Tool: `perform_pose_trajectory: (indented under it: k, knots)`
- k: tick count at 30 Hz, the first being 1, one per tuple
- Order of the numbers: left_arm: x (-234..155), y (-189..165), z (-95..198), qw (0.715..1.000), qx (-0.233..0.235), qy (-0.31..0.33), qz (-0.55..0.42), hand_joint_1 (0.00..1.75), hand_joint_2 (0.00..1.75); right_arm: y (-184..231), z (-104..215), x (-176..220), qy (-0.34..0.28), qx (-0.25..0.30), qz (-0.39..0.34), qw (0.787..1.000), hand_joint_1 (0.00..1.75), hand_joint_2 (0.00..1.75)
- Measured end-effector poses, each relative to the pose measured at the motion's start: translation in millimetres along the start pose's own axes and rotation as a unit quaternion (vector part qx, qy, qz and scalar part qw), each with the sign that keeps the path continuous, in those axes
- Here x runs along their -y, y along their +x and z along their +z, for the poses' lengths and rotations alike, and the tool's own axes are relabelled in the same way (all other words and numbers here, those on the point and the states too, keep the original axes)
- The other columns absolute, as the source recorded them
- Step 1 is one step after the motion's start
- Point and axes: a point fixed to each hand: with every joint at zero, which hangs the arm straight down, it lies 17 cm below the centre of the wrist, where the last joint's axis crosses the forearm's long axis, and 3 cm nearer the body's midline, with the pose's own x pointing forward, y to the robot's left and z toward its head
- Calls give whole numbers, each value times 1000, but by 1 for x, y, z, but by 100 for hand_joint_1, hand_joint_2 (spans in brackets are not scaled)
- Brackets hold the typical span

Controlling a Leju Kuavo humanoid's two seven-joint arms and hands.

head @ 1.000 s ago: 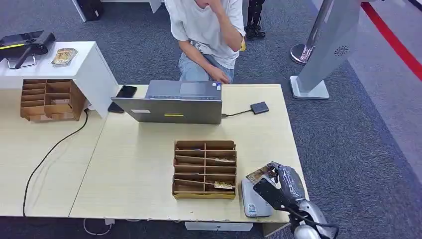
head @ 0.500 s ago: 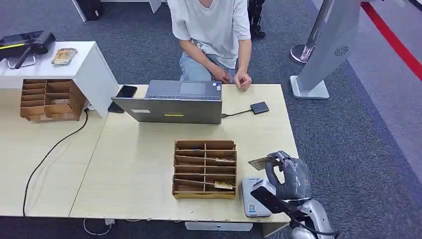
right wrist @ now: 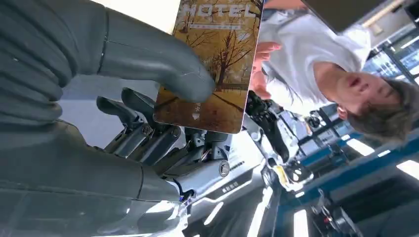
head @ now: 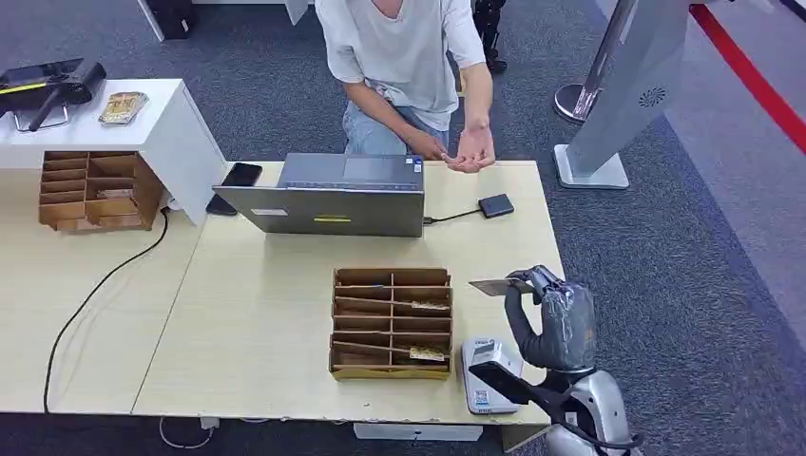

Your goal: Pass the card to the sensor for recognition and then transmit it.

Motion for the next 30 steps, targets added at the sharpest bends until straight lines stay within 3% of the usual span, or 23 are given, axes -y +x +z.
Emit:
perform_pose_trajectory:
  k: [15,30]
  knots:
    - [2,5,0,1000,15,-9,-16,0,0,29,-52,16,-23,52,25,998,175,175]
    - [-3,12,-3,997,40,-15,-58,0,0,84,-144,3,5,104,60,993,175,175]
